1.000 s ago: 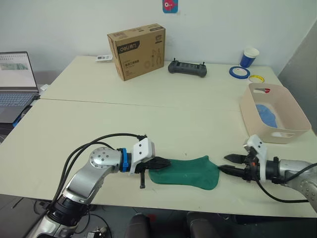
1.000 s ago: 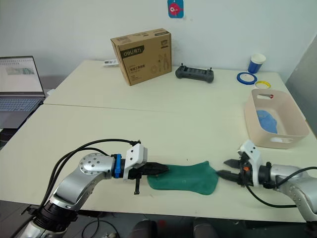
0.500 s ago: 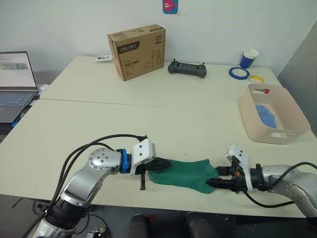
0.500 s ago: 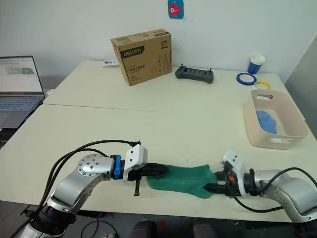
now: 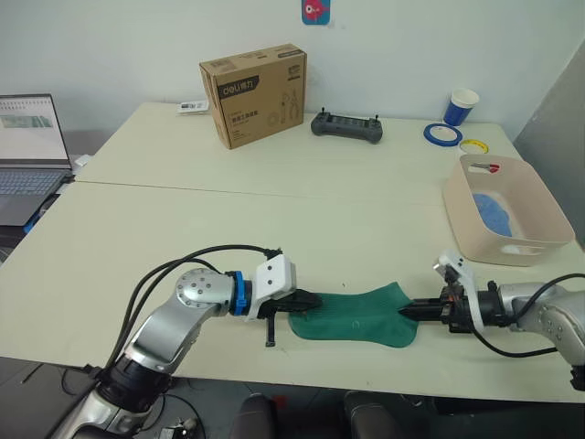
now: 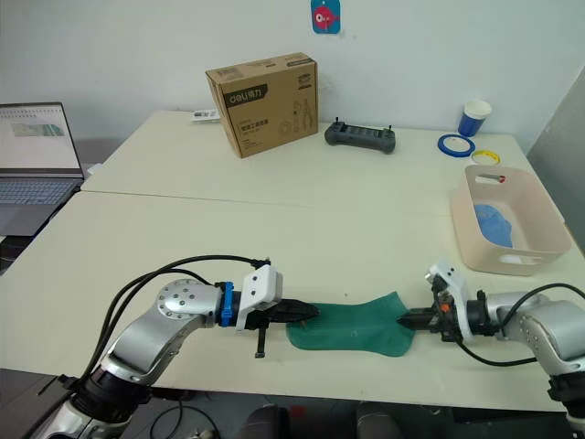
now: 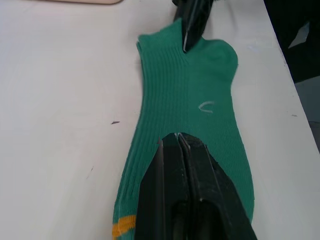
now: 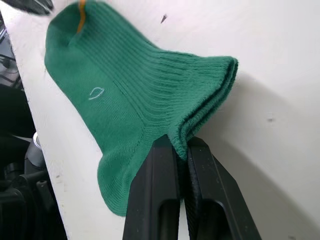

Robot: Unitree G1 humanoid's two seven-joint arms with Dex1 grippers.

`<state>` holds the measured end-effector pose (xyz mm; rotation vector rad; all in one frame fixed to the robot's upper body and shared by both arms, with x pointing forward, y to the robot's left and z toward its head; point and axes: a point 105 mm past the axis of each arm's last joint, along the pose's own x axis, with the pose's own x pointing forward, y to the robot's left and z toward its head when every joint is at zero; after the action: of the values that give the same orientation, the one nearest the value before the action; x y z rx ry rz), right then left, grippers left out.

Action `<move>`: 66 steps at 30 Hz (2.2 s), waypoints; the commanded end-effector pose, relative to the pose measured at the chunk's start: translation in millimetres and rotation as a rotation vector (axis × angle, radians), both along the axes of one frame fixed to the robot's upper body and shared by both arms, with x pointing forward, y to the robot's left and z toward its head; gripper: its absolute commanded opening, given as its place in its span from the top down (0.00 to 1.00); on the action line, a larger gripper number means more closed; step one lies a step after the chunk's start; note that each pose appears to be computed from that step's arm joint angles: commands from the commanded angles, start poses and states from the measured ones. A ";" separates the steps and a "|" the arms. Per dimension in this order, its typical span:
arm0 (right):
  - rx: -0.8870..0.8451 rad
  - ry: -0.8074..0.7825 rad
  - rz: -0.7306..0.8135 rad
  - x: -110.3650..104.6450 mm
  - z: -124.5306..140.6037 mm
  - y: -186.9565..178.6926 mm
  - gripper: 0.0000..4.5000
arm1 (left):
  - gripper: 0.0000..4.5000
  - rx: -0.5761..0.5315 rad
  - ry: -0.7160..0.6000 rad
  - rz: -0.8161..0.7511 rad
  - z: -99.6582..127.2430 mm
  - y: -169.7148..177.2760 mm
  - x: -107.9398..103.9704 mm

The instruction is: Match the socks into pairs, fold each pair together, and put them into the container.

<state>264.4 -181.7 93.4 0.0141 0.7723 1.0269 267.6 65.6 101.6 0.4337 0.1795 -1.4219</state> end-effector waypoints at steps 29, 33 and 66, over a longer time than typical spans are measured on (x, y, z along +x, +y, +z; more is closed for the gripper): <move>0.262 0.092 0.171 7.5 24.0 124.5 0.99 | 1.00 0.182 0.006 0.001 -49.8 -13.1 7.5; 0.308 0.104 0.141 12.2 29.7 124.6 0.99 | 1.00 0.180 0.016 0.005 -48.3 -10.4 4.9; 0.290 -0.070 0.089 2.4 22.0 91.4 0.78 | 1.00 0.191 0.008 -0.015 -45.2 -10.2 9.6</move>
<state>274.3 -99.5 105.5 0.2085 0.6047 1.1397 280.4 50.1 70.1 0.5673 0.2523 -1.4223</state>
